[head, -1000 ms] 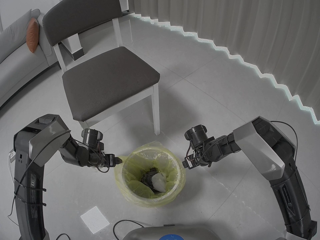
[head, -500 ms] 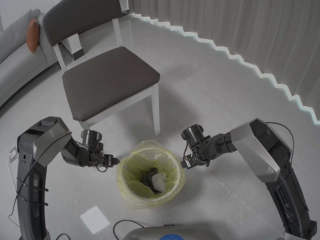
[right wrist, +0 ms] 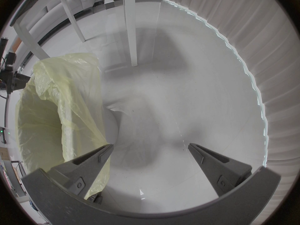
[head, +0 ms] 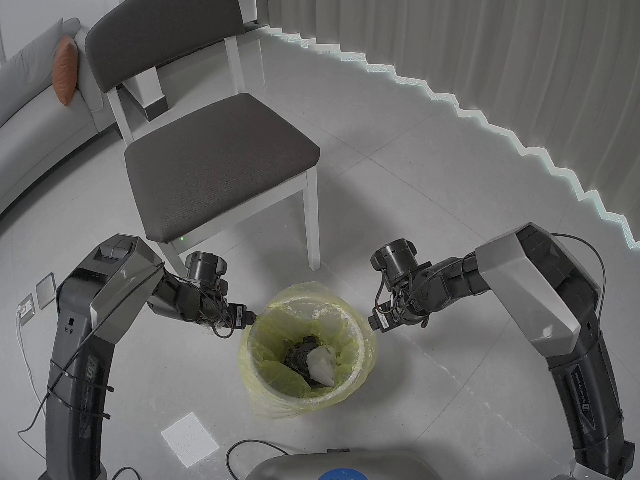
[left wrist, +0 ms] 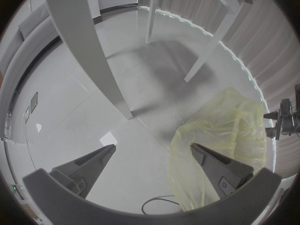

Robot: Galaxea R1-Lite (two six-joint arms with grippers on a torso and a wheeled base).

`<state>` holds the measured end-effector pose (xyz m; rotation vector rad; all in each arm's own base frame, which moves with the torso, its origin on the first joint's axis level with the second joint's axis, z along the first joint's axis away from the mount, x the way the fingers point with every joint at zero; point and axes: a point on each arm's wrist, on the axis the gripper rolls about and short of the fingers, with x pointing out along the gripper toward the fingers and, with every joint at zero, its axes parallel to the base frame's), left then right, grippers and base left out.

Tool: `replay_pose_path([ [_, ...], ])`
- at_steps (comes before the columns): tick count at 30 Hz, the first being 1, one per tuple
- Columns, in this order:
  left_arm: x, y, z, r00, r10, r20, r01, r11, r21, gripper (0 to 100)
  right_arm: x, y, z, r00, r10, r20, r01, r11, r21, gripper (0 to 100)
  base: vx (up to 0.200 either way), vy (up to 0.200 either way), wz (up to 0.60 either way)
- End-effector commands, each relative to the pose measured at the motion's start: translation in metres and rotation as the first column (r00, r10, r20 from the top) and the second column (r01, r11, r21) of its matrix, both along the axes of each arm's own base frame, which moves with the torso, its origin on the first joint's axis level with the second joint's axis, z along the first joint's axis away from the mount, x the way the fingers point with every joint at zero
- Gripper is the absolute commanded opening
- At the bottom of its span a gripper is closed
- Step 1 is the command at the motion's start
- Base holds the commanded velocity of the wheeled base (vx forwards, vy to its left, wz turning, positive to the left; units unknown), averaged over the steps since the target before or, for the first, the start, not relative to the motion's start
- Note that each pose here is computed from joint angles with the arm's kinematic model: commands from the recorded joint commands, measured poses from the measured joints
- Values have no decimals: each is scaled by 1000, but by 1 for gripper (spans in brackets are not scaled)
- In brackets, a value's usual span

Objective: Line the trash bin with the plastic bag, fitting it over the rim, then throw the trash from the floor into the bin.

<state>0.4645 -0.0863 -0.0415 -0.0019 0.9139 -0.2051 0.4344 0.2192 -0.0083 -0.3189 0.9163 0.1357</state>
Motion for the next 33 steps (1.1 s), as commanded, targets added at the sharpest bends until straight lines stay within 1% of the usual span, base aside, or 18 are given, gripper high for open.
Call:
replay_pose_path([
  [1,-1,6,-3,1000,16,-9,-16,1000,3,100,-2,-3,13,1000,-4,14,4,1000,8,100,0,0,0],
  [2,-2,13,1,1000,29,-5,-29,1000,3,100,-2,-8,18,1000,-11,20,11,1000,12,100,0,0,0],
  [3,-3,19,12,999,42,19,-42,999,-1,100,-3,-13,25,999,-20,31,19,1000,19,100,0,0,0],
  [8,-8,26,30,996,56,66,-56,998,-10,100,-9,-21,36,999,-31,40,30,999,24,100,0,0,0],
  [10,-18,29,46,995,57,83,-57,998,-11,100,-17,-29,46,998,-38,53,36,999,32,100,0,0,0],
  [13,-32,30,64,993,51,110,-48,999,-25,100,-28,-40,60,995,-50,83,46,998,48,100,0,0,0],
  [15,-37,29,68,992,47,121,-44,999,-28,100,-31,-43,65,994,-54,92,49,997,53,100,0,0,0],
  [16,-49,29,78,989,35,147,-31,999,-33,100,-38,-49,73,993,-60,104,54,997,59,100,0,0,0],
  [19,-75,22,95,982,6,188,1,999,-38,100,-54,-61,89,989,-72,127,64,995,71,100,0,0,0],
  [22,-98,19,114,976,-9,218,19,999,-43,100,-67,-70,97,985,-83,150,71,994,81,100,0,0,0],
  [26,-128,17,142,965,-24,261,39,998,-54,100,-87,-89,107,974,-112,195,93,990,104,100,0,0,0],
  [27,-128,17,142,965,-24,261,39,998,-54,100,-87,-89,107,974,-112,195,93,990,104,100,0,0,0],
  [28,-142,19,157,956,-26,291,45,997,-60,100,-98,-99,114,966,-128,224,103,988,119,100,0,0,0],
  [29,-148,19,164,952,-26,306,48,997,-64,100,-103,-104,116,962,-136,237,109,986,126,100,0,0,0],
  [30,-149,19,165,951,-26,309,48,997,-65,100,-104,-104,116,961,-137,239,109,986,127,100,0,0,0],
  [31,-162,20,179,939,-26,343,54,996,-72,100,-116,-114,124,950,-155,273,119,982,144,100,0,0,0],
  [33,-174,23,190,929,-24,370,55,996,-75,100,-129,-122,131,940,-166,298,123,980,158,100,0,0,0],
])
